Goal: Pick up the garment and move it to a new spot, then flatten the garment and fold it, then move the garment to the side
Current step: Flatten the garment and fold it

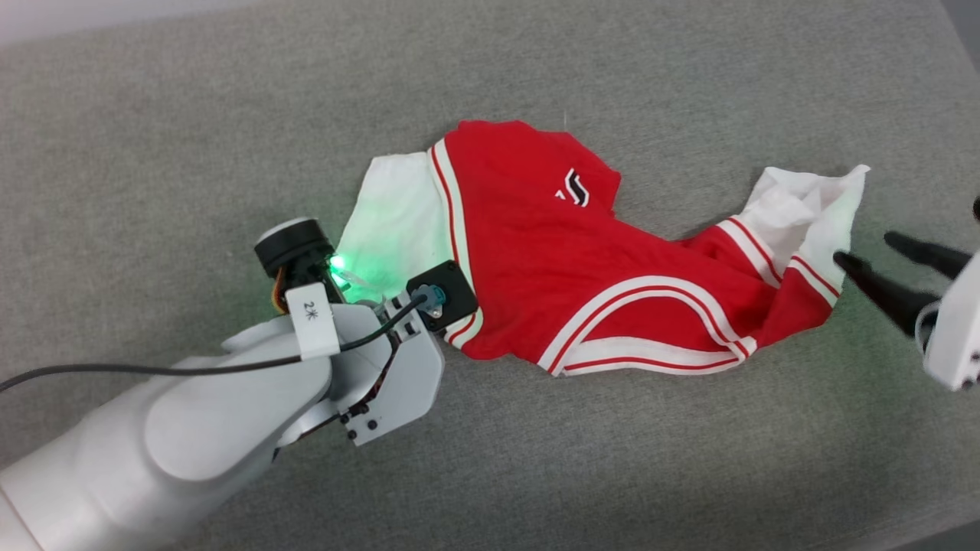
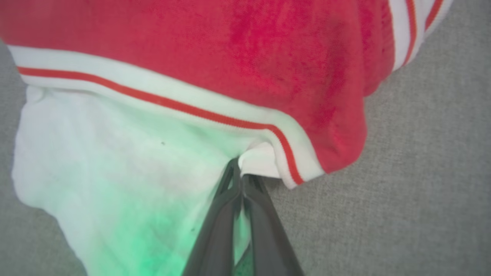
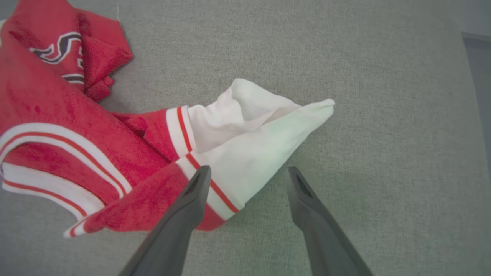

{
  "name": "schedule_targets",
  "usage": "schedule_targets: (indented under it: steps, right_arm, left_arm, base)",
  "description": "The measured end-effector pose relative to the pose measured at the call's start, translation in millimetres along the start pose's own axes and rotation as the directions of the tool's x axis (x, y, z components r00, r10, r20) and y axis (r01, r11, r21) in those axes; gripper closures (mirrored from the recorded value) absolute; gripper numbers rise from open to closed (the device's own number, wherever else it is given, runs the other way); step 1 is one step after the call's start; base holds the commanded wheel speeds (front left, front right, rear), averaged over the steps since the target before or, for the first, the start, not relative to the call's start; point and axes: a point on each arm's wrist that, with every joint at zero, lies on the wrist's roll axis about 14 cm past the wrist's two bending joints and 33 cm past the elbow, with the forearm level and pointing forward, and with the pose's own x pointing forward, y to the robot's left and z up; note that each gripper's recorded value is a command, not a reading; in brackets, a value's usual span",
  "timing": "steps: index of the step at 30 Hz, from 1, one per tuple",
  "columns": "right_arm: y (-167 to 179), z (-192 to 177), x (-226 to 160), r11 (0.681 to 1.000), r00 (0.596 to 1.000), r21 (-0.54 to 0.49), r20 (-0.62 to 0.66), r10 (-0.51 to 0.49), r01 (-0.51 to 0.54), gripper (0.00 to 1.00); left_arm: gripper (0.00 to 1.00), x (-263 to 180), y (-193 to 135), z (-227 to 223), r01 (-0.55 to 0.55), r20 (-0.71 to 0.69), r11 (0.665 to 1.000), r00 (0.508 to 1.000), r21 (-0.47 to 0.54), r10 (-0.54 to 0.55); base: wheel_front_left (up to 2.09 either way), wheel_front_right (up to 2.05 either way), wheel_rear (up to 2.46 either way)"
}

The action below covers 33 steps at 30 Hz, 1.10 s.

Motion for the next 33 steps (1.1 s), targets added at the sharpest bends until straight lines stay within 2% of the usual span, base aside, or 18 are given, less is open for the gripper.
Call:
schedule_targets:
  steps: [7,11,19,27,33]
  right_arm:
    - [7.3,5.8,25.8,0.998,0.990,0.044,-0.134,0.039,-0.033,0.00]
    - [12.0,-5.0,32.7,0.998,0.977,0.037,-0.206,0.048,-0.041,0.00]
    - [4.3,-23.4,34.2,1.000,0.956,-0.024,-0.294,0.003,-0.010,0.00]
    - [-1.2,-27.8,36.4,0.999,0.953,-0.042,-0.303,-0.024,0.012,0.00]
    - [6.2,-32.4,46.2,1.000,0.952,-0.023,-0.305,-0.009,0.002,0.00]
  left_arm:
    - [1.00,2.6,-1.5,-1.9,0.010,0.010,1.000,1.000,-0.016,-0.009]
    - [1.00,4.2,-2.5,-2.1,0.015,0.015,1.000,1.000,-0.021,-0.015]
    - [1.00,6.4,-3.0,-2.1,0.024,0.022,0.999,1.000,-0.027,-0.023]
    - [1.00,7.2,-3.7,-1.9,0.029,0.028,0.999,0.999,-0.034,-0.028]
    - [1.00,6.8,-2.8,-2.4,0.028,0.031,0.999,0.999,-0.040,-0.027]
  base:
    - [0.00,0.00,0.00]
    - [0.00,0.00,0.00]
    - [0.00,0.00,0.00]
    - [0.00,0.00,0.00]
    - [0.00,0.00,0.00]
